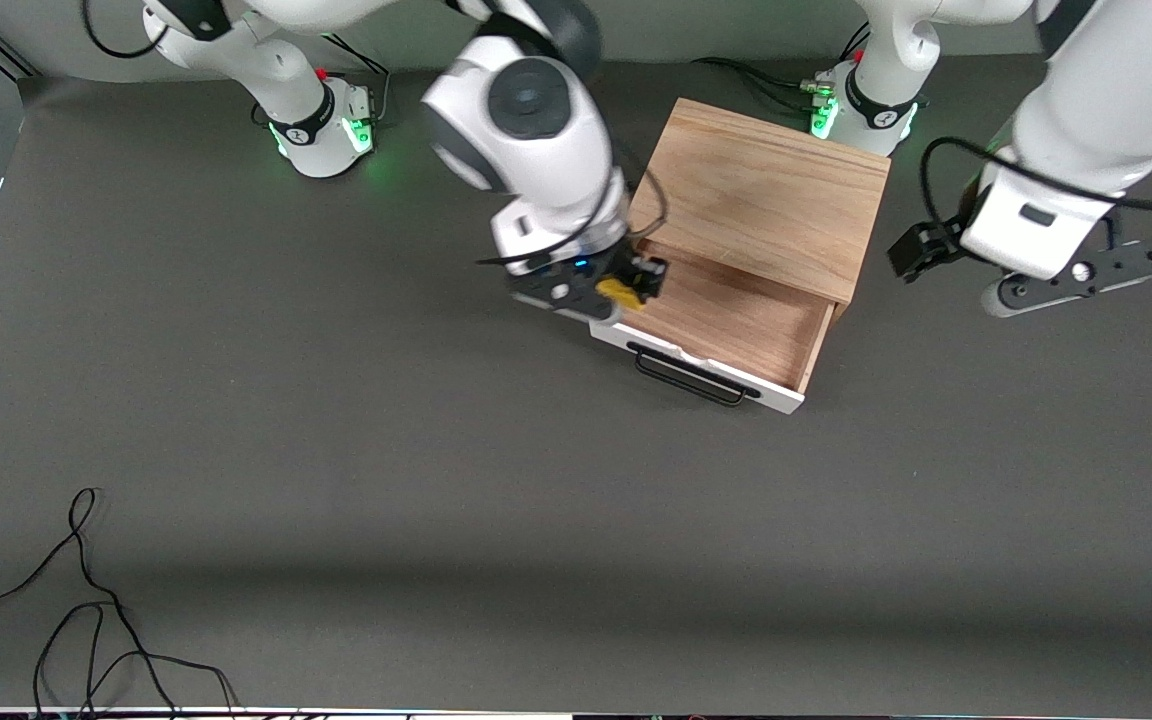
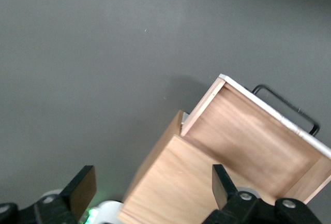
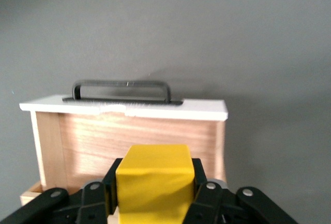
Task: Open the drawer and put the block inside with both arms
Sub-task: 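Carry the yellow cube over the open drawer while the left gripper withdraws, then lower the yellow cube into the drawer and open the right gripper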
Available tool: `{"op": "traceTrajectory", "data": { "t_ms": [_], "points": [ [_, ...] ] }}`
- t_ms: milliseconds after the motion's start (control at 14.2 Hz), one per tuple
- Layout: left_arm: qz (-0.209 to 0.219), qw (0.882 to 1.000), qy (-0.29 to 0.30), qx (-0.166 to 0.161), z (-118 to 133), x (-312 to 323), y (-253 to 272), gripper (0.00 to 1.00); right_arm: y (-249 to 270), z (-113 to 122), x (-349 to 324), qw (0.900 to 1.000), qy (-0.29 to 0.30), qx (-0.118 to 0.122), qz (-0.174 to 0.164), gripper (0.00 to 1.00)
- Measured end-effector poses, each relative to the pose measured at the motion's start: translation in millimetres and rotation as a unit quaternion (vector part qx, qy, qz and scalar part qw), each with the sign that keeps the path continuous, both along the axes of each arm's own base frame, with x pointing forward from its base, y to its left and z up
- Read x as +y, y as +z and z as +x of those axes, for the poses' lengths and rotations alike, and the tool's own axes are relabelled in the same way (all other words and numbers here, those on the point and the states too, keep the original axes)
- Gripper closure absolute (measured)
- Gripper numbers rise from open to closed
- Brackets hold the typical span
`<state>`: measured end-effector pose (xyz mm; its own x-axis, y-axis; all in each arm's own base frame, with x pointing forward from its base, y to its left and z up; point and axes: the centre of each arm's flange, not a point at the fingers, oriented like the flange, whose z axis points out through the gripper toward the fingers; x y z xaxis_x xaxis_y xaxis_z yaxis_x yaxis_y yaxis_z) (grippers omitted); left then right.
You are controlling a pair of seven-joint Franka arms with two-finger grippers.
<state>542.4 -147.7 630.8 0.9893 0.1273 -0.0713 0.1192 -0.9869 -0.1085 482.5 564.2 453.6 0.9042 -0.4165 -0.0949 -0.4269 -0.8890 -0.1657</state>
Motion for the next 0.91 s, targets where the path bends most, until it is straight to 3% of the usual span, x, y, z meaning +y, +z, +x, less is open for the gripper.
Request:
{"op": "traceTrajectory", "data": {
  "t_ms": [281,561,912],
  "points": [
    [-0.014,0.997,-0.069,-0.022,19.3,41.5,0.3,0.00,-64.3,-20.3,40.1,1.000,0.013,-0.005,-0.014,0.44],
    [-0.019,0.996,-0.086,-0.034,38.8,54.1,-19.7,0.00,-105.8,-31.6,57.5,1.000,0.007,0.002,-0.021,0.44],
    [-0.020,0.995,-0.088,-0.032,42.1,52.4,-24.7,0.00,-126.1,-35.3,62.3,1.000,0.011,0.001,-0.029,0.44]
  ]
}}
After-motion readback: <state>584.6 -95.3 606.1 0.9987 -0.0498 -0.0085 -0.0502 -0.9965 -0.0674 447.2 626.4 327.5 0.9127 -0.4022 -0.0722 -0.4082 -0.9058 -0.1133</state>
